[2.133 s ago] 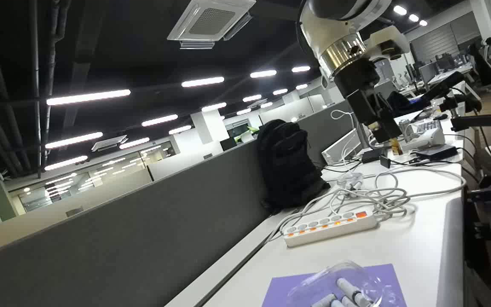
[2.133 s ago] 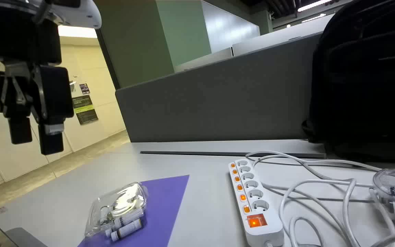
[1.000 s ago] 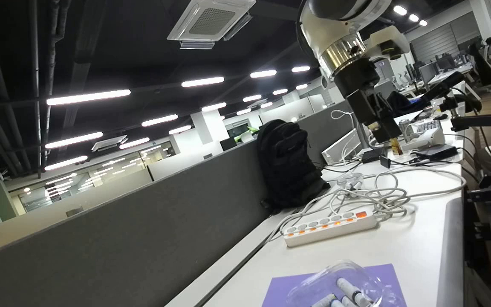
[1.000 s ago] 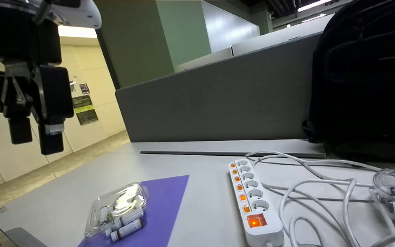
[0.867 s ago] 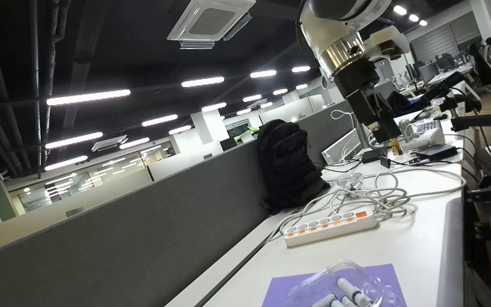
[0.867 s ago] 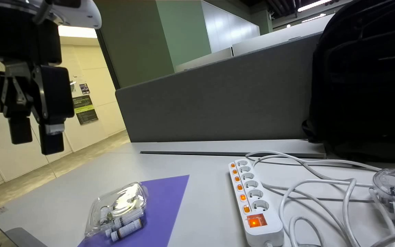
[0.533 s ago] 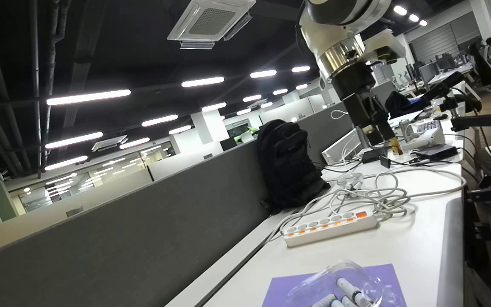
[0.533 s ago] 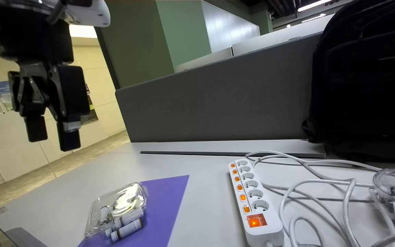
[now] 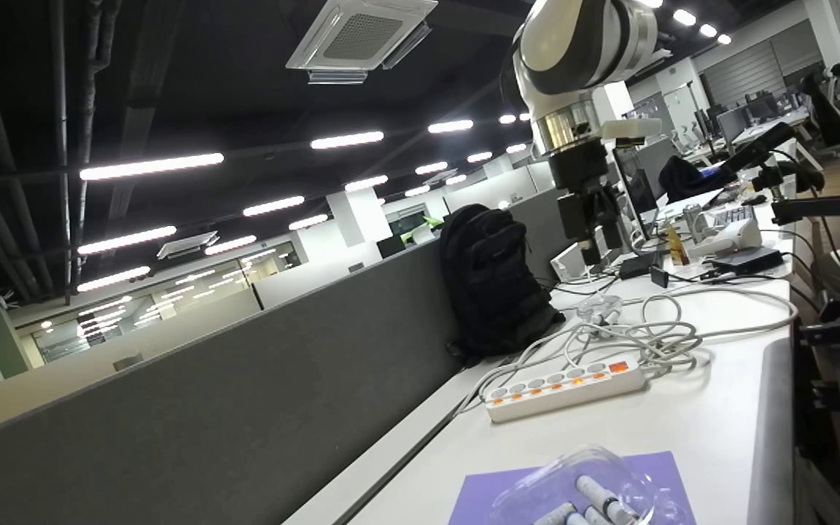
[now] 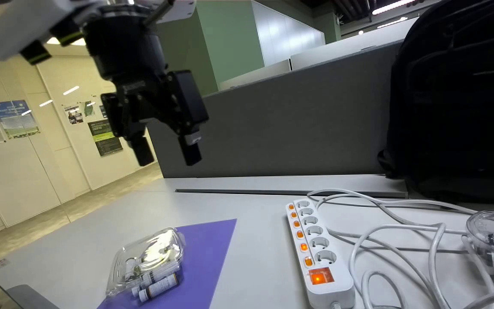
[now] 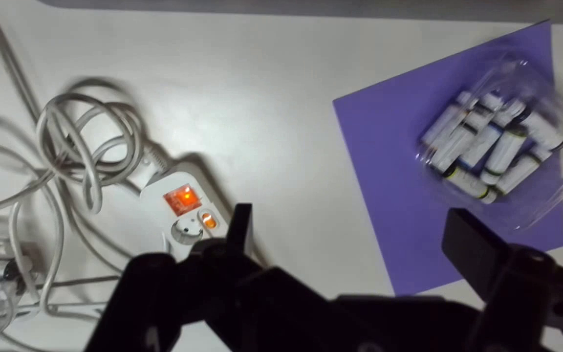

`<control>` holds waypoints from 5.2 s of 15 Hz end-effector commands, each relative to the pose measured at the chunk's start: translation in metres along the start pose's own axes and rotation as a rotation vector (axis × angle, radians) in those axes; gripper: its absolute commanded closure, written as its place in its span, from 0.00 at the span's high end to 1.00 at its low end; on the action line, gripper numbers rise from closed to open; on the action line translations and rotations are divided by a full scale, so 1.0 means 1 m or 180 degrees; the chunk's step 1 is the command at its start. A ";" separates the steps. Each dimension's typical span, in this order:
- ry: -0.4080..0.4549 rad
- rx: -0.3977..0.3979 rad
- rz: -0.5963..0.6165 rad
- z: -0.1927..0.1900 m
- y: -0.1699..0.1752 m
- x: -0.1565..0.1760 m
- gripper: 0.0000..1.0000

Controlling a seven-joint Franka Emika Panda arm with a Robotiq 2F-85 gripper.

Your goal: Turn off the third from last switch on the extension cord

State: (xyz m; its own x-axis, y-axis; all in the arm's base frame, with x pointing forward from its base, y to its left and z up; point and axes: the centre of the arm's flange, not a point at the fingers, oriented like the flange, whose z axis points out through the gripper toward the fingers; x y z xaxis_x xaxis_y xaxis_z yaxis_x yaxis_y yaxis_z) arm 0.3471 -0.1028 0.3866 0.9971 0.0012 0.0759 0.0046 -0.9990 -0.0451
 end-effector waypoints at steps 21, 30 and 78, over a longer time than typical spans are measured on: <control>-0.0176 0.0932 0.0314 0.085 0.108 0.127 0.01; 0.0013 0.0554 0.0425 0.113 0.106 0.129 0.00; -0.0336 -0.0125 0.0396 0.297 0.106 0.157 0.00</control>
State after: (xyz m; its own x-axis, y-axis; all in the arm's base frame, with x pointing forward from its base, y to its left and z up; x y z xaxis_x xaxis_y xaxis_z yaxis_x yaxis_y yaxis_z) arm 0.5233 -0.1882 0.1489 0.9944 -0.0995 0.0368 -0.0983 -0.9946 -0.0338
